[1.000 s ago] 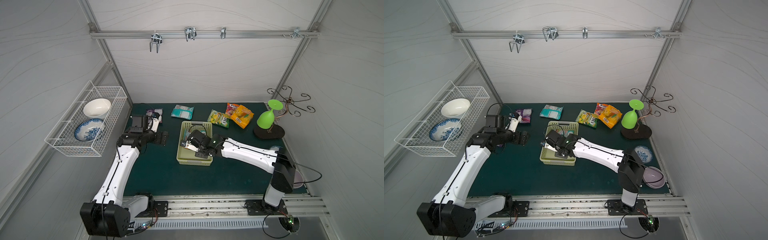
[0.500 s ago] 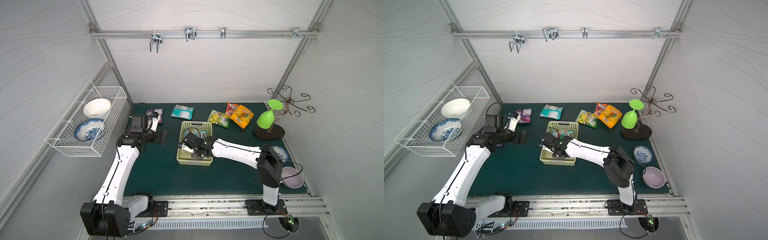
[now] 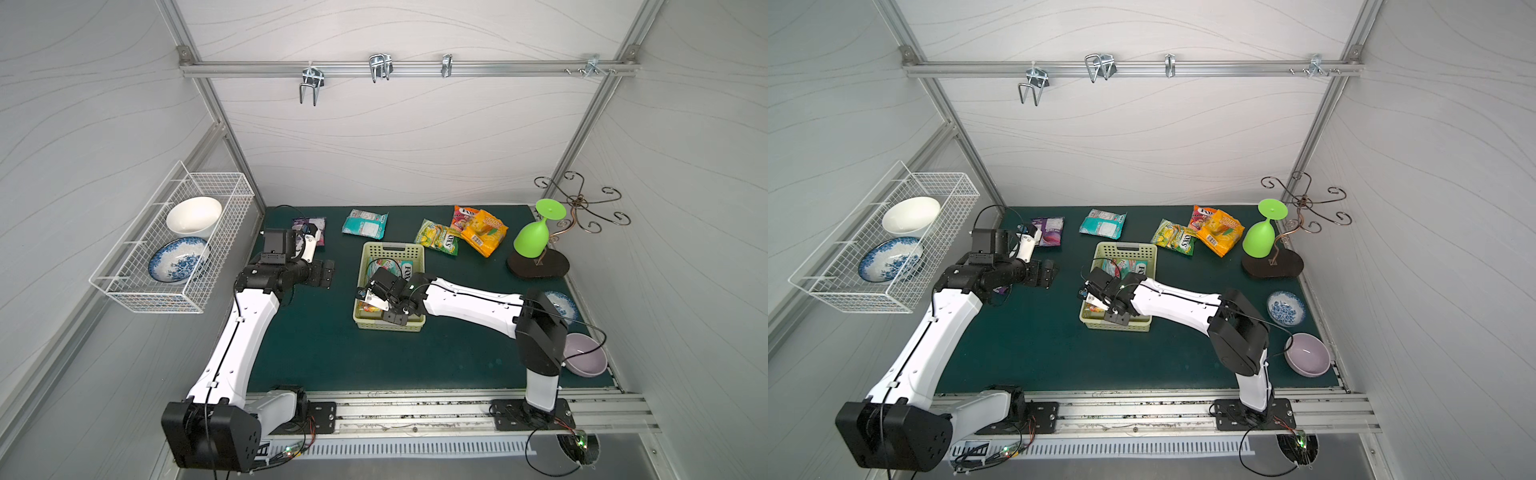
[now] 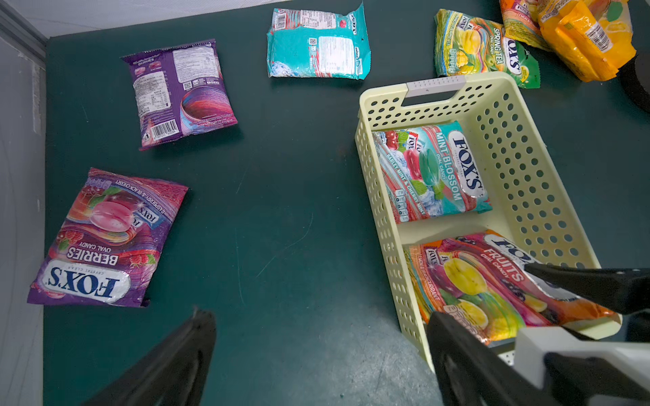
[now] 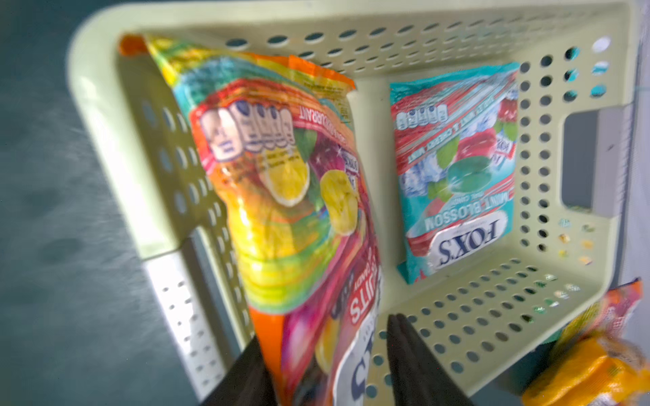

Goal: Put the candies in the basket
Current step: Place the candy in the basket.

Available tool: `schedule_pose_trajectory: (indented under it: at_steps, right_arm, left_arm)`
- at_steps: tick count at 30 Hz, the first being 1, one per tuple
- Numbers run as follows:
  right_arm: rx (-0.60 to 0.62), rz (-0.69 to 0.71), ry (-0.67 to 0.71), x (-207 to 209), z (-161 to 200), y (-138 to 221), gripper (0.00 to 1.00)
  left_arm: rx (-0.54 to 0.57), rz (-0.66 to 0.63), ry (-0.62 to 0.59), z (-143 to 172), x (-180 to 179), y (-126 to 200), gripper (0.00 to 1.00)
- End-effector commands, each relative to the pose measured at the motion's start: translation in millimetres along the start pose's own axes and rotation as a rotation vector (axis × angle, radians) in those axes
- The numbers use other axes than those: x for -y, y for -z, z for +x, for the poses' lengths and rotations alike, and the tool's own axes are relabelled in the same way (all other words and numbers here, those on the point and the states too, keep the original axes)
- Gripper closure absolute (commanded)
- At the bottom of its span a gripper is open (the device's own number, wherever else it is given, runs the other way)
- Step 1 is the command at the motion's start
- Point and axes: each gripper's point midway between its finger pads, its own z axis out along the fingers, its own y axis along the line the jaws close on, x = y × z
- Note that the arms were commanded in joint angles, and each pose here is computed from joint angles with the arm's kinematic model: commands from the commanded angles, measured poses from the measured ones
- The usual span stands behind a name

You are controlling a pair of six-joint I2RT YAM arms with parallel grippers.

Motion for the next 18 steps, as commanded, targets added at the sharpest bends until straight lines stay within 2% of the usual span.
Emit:
schedule_pose_trajectory:
  at_steps: [1, 5, 9, 12, 18]
  right_arm:
    - [0.035, -0.097, -0.073, -13, 0, 32, 0.43]
    - [0.089, -0.152, -0.147, -8, -6, 42, 0.41]
    - [0.115, -0.188, -0.286, 10, -10, 41, 0.41]
    - [0.127, -0.234, -0.342, 12, -14, 28, 0.42]
    - [0.057, -0.319, -0.362, 1, -12, -4, 0.43]
  left_arm:
    - [0.051, -0.012, 0.005, -17, -3, 6, 0.02]
    - [0.056, -0.009, 0.003, -17, -3, 4, 0.02]
    - [0.057, -0.012, 0.005, -18, -3, 8, 0.02]
    - [0.058, -0.006, 0.005, -16, -3, 5, 0.02]
    - [0.063, -0.006, 0.006, -17, -2, 7, 0.02]
